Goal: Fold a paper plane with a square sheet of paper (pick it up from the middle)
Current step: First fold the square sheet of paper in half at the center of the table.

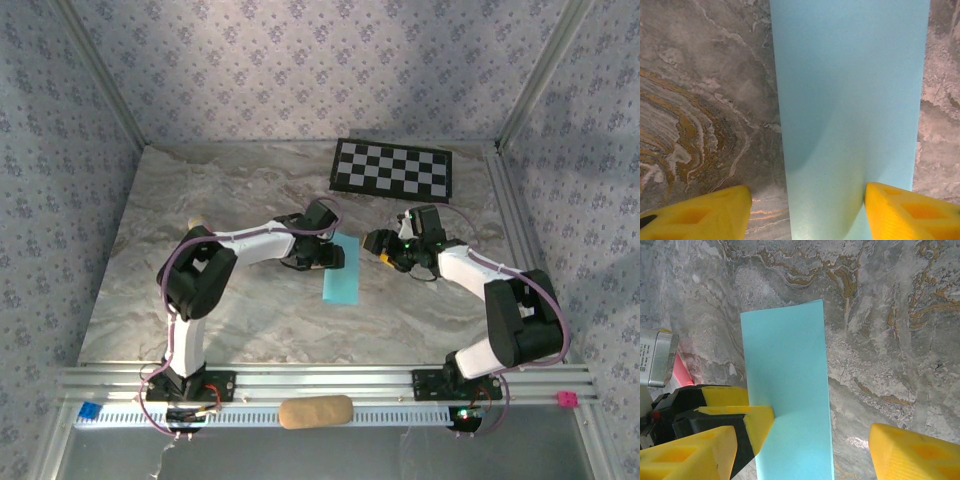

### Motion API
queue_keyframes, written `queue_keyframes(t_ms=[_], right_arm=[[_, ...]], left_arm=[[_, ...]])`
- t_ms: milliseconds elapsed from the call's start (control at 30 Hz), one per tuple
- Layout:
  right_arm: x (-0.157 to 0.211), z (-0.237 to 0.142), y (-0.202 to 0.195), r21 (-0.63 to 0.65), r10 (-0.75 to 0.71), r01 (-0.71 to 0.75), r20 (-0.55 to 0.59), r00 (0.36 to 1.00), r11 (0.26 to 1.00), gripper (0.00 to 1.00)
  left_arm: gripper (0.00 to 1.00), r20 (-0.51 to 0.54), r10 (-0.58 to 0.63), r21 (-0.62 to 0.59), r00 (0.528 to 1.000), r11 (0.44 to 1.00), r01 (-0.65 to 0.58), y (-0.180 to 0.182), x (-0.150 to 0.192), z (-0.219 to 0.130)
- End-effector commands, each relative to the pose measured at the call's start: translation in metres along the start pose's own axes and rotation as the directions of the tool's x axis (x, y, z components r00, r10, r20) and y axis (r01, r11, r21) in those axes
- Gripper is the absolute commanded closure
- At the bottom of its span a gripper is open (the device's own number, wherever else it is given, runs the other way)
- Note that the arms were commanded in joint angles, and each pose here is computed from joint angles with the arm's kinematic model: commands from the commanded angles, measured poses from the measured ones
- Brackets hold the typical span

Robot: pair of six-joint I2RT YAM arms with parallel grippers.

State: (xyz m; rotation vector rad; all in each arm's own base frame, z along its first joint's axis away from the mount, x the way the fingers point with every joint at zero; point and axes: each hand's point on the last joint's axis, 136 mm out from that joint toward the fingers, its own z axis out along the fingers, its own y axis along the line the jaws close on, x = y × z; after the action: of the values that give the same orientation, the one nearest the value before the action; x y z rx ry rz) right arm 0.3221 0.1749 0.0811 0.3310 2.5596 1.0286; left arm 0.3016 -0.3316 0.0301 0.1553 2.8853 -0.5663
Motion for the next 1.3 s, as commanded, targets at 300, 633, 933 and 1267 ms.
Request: queue_keyframes(t_ms=[300, 633, 933, 1267], right_arm=[[0.008, 0.003, -0.013, 0.045, 0.0, 0.001, -0.021, 1.0, 0.999, 0.29], [0.008, 0.003, -0.014, 0.045, 0.001, 0.0, -0.021, 1.0, 0.999, 0.29], [0.009, 0.006, -0.013, 0.036, 0.001, 0.0, -0.03, 1.0, 0.999, 0.38], [0.014, 0.014, -0.012, 0.017, 0.011, -0.01, -0.059, 0.998, 1.0, 0.59]], left_arm=[[0.36, -0.034, -0.032, -0.107, 0.999, 0.994, 0.028, 0.022, 0.011, 0.018], [0.36, -0.04, -0.037, -0.112, 0.999, 0.993, 0.032, 0.022, 0.012, 0.021], [0.36, -0.054, -0.037, -0.124, 0.998, 0.992, 0.03, 0.024, 0.015, 0.024], [0.37, -0.066, 0.001, -0.115, 0.998, 0.993, -0.009, 0.02, 0.017, 0.026]])
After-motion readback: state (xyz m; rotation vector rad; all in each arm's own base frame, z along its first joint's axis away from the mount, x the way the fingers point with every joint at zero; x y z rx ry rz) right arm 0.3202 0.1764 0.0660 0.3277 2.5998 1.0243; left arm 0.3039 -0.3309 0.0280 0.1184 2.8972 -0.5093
